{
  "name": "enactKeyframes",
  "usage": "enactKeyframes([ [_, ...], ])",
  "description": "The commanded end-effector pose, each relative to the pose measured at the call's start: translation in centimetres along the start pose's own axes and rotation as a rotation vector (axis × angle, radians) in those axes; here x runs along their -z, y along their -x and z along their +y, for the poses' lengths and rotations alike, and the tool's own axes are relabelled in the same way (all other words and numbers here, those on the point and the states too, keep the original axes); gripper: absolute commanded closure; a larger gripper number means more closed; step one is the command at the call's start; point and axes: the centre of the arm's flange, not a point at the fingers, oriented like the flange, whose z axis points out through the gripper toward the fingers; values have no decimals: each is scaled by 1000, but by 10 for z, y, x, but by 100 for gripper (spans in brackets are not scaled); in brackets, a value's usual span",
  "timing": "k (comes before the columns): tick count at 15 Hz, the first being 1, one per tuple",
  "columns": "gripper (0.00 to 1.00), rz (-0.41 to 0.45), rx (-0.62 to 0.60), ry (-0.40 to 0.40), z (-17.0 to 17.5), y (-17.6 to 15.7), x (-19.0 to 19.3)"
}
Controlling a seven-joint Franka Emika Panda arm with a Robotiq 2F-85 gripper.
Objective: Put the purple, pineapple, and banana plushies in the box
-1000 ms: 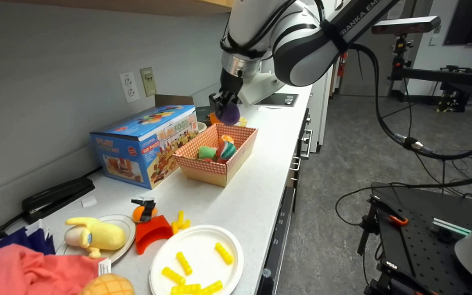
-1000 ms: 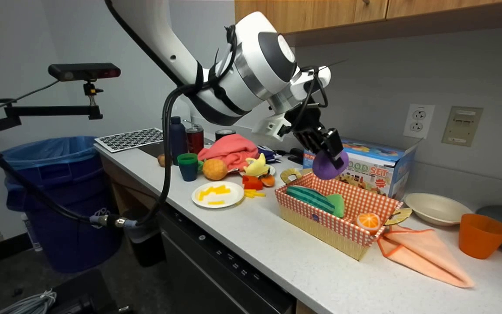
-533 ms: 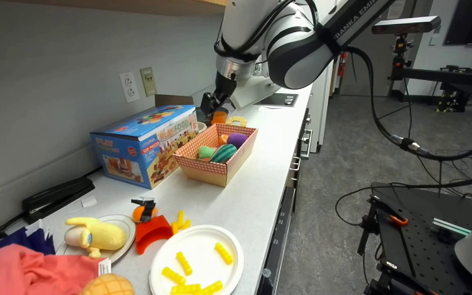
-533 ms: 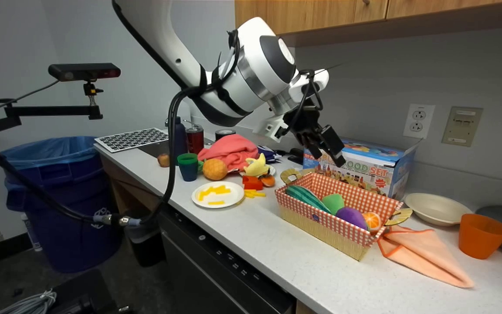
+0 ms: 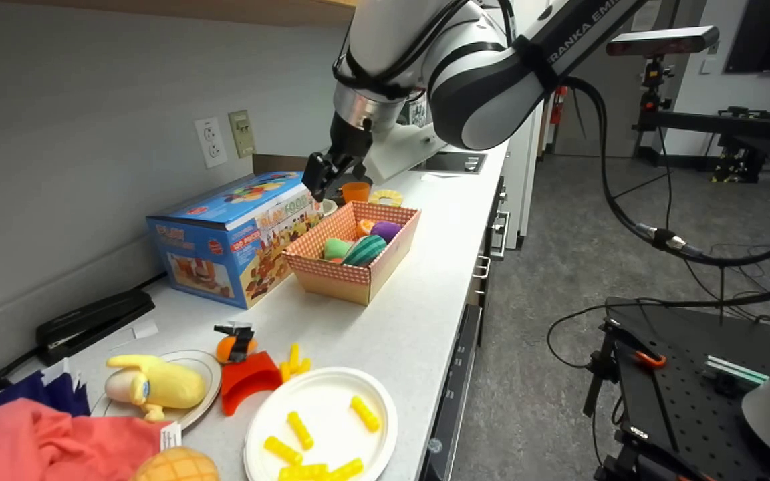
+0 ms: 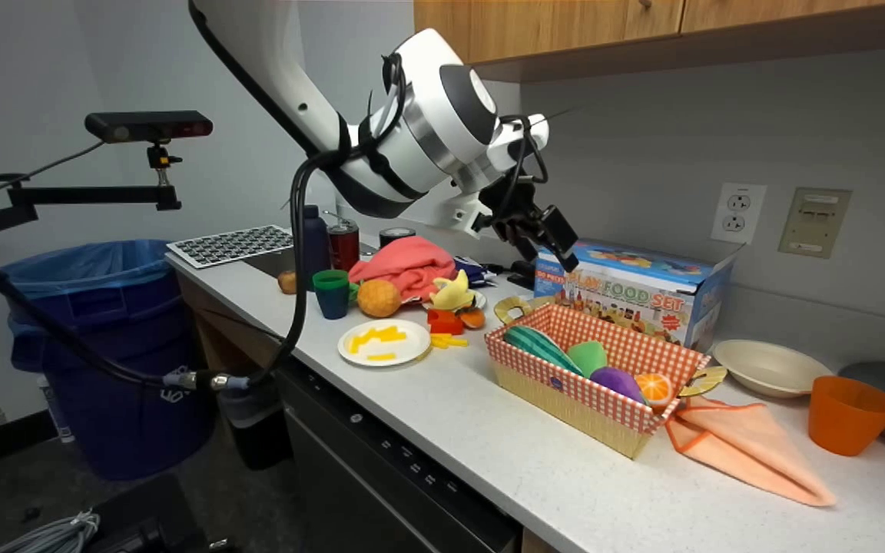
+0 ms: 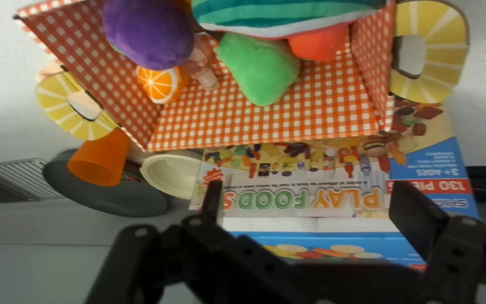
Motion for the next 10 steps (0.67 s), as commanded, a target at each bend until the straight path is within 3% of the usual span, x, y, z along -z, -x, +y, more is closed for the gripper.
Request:
enactKeyframes([
  [1, 0, 37, 140, -119, -37, -9, 25],
  [10, 0, 46, 503, -450, -144, 9, 74],
])
